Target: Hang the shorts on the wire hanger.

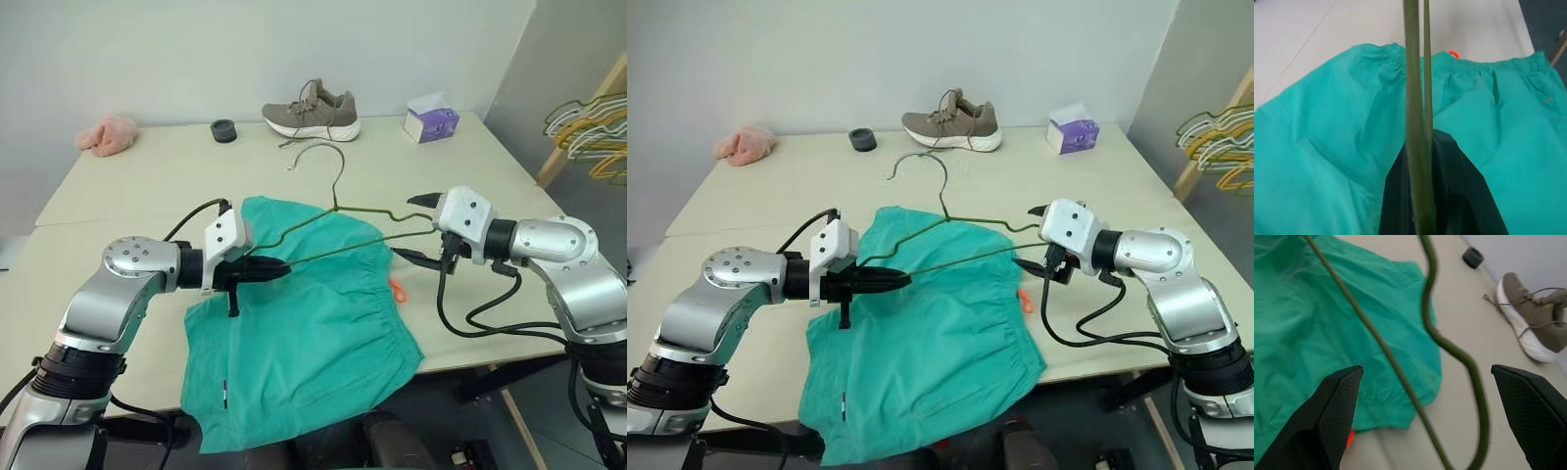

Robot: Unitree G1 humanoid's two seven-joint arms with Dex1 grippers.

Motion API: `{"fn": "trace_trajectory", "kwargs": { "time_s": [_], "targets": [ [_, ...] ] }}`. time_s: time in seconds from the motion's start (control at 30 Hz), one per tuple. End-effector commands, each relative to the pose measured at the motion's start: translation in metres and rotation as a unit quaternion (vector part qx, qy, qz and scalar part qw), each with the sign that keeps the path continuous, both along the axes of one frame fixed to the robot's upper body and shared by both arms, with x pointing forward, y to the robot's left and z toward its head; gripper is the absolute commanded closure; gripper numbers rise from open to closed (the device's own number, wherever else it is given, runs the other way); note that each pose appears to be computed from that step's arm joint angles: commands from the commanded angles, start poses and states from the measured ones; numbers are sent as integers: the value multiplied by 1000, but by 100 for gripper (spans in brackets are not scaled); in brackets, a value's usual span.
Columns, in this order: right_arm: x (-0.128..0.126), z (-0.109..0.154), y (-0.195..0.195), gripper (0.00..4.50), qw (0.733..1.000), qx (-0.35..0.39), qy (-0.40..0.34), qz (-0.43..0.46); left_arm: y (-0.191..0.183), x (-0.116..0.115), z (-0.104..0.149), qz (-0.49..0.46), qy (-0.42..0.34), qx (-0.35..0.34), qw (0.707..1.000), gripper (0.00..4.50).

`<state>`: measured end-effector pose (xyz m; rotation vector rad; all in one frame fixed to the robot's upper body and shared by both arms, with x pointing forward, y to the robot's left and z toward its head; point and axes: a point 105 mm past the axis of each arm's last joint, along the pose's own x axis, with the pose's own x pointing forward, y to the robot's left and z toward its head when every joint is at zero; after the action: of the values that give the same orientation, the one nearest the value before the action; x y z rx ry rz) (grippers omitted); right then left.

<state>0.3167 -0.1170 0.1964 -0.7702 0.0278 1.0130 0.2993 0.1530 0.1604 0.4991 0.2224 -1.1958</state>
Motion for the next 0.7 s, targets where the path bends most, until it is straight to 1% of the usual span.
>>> {"fn": "trace_trajectory", "kwargs": {
  "time_s": [0.03,0.1,0.2,0.23,0.27,0.5,0.63,0.7],
  "targets": [
    [-4,3,7,2,999,-29,17,29,1,3,7,-8,-37,30,999,450],
    [-6,-5,11,2,997,-52,43,48,1,4,6,-8,-46,43,998,450],
    [-5,-9,17,2,995,-60,62,58,1,5,4,-10,-54,54,997,450],
    [-4,-11,19,38,994,-62,67,58,0,5,4,-10,-57,56,997,450],
    [-3,-14,21,59,993,-64,76,57,0,5,3,-9,-59,57,997,450],
    [8,-31,24,306,992,-85,90,40,-2,2,-2,-16,-55,63,996,450],
    [12,-39,23,446,990,-106,80,36,-4,2,-2,-17,-53,59,997,450],
    [12,-40,22,449,990,-112,76,36,-4,2,-2,-17,-52,58,997,450]
  ]
}}
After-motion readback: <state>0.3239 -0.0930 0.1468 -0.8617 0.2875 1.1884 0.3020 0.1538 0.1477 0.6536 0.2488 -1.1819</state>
